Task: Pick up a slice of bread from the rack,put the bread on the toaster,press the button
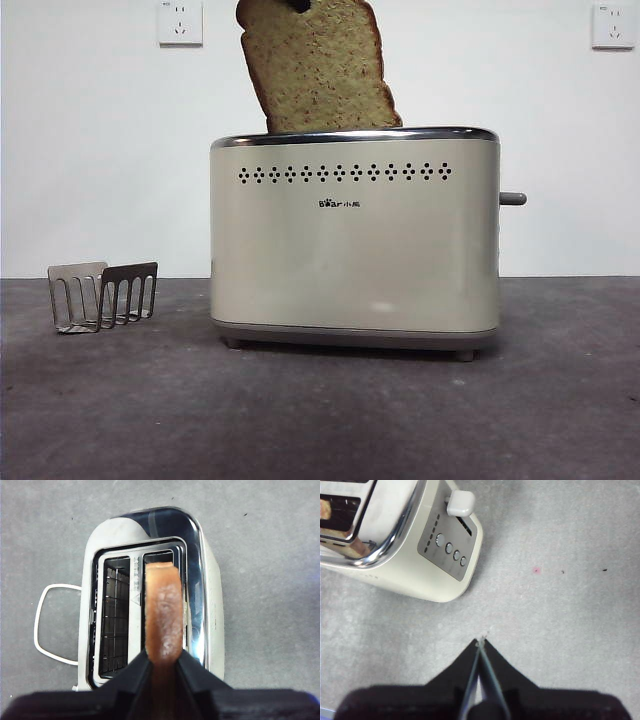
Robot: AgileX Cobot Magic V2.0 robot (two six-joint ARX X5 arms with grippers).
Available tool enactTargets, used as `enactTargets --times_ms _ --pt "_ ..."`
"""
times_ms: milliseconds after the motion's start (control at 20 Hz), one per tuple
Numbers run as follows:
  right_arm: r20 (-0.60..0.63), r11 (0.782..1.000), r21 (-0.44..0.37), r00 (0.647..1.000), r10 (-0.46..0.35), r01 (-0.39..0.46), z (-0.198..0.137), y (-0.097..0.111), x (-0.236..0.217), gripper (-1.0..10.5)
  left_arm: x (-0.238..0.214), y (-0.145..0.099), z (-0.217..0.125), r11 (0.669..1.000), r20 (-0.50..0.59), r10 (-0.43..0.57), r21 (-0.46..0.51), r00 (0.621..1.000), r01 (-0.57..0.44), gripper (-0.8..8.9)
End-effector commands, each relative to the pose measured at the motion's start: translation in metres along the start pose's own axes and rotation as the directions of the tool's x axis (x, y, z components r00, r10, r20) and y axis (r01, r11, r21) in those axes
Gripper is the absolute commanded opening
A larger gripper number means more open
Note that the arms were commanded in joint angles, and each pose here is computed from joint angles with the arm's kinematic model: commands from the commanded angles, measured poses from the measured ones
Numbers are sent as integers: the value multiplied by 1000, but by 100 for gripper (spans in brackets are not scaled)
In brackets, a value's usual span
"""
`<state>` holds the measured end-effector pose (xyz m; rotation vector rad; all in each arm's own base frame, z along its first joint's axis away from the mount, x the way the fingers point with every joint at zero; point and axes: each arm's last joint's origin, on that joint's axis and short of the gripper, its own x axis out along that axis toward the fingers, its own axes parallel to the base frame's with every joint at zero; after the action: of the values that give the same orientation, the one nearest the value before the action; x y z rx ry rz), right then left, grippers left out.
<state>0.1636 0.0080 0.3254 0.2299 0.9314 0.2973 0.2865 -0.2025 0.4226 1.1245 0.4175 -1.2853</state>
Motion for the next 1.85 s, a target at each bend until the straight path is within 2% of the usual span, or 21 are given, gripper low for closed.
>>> enactTargets --times_ms 50,250,500,650,800,1000,1550,1850 --pt "6 1000 -14 1000 0 1 1 0 -1 1 10 2 -1 1000 -2 -21 12 1000 21 -9" --pt "3 1000 -13 1000 -1 1 1 0 -1 1 28 6 -2 999 -12 -49 8 999 49 -9" --pt "0 1000 -12 1000 -1 1 0 0 -1 1 45 11 1 999 -3 -37 -12 999 37 -9" --pt "1 1000 -12 1000 -1 1 0 0 -1 1 56 11 -1 999 -66 -48 -27 997 47 -9" --pt "0 1000 -12 1000 -1 1 0 0 -1 1 64 11 -1 998 -81 -58 -28 995 56 -9" --pt "3 1000 -13 1000 -1 1 0 0 -1 1 66 13 3 999 -65 -36 -15 997 35 -9" --pt "2 1000 -13 1000 -1 1 0 0 -1 1 87 18 -1 995 -78 -46 -92 996 39 -8" --pt "-1 1000 -12 1000 -1 1 0 0 -1 0 100 18 -1 993 -83 -66 -98 994 58 -3"
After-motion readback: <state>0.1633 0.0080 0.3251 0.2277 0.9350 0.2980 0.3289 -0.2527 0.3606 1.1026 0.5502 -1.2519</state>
